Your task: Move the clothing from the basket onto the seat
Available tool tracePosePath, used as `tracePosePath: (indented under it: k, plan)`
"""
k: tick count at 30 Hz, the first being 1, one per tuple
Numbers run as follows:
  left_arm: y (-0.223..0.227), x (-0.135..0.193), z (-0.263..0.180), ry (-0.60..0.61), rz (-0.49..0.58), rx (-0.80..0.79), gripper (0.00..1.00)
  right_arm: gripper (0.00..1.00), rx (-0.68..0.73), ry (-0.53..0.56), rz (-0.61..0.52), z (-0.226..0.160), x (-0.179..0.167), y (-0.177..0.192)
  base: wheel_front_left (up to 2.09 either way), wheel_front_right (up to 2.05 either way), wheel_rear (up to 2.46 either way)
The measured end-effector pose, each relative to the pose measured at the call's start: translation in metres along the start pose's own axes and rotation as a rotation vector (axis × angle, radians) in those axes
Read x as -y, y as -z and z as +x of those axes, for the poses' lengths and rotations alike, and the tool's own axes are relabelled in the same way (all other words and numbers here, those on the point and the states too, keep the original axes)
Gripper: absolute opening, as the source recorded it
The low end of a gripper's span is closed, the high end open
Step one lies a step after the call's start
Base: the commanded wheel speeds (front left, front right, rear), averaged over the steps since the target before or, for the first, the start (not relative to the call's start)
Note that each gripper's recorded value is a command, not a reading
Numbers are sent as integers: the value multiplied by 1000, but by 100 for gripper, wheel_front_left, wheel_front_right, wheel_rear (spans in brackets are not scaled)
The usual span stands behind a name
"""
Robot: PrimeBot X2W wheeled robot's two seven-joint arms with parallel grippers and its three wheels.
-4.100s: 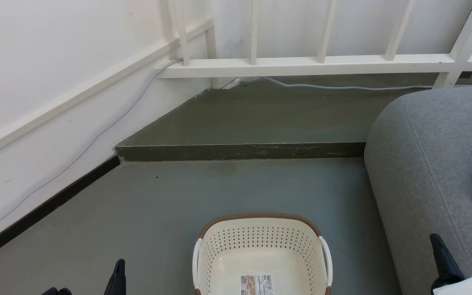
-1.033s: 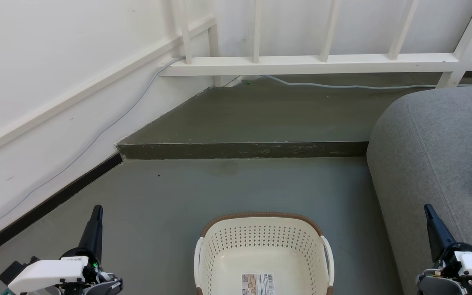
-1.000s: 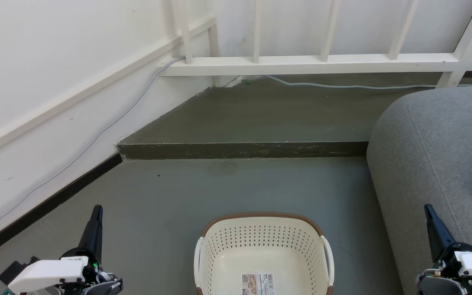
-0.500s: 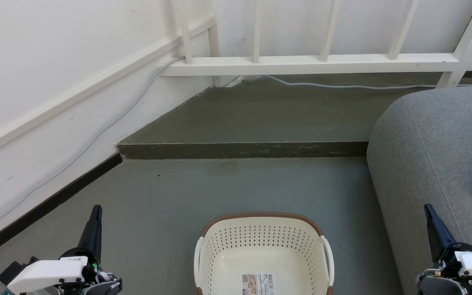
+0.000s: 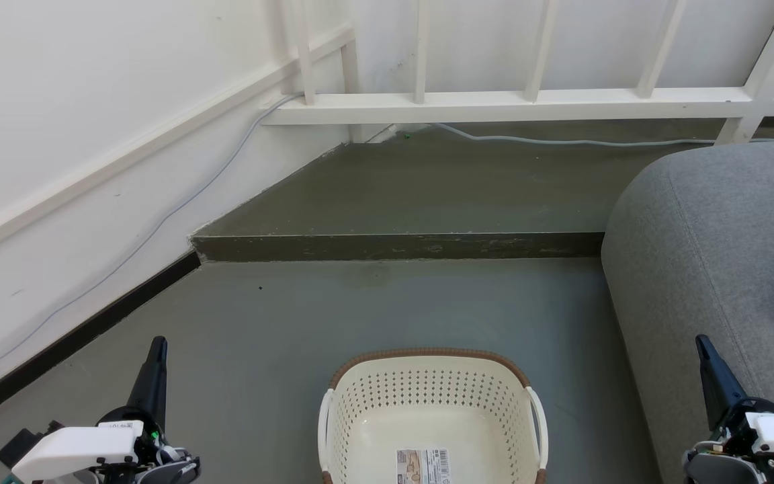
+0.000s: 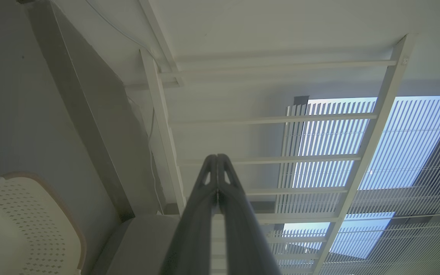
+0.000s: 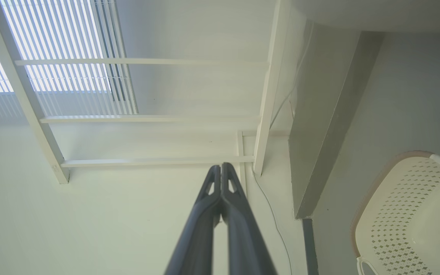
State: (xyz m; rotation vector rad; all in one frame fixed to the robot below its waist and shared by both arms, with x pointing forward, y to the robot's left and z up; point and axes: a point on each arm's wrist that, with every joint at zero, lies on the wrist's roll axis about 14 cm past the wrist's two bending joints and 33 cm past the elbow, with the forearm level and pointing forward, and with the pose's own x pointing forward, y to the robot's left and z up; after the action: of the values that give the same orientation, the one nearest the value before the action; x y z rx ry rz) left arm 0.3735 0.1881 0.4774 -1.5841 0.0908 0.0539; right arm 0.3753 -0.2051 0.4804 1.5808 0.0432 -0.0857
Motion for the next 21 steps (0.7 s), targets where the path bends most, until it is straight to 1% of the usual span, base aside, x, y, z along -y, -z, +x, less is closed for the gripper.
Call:
tracePosePath:
  k: [21]
  plan:
    - [0,0,0,0,-2,1,0,0,1,0,1,0,0,0,0,0,0]
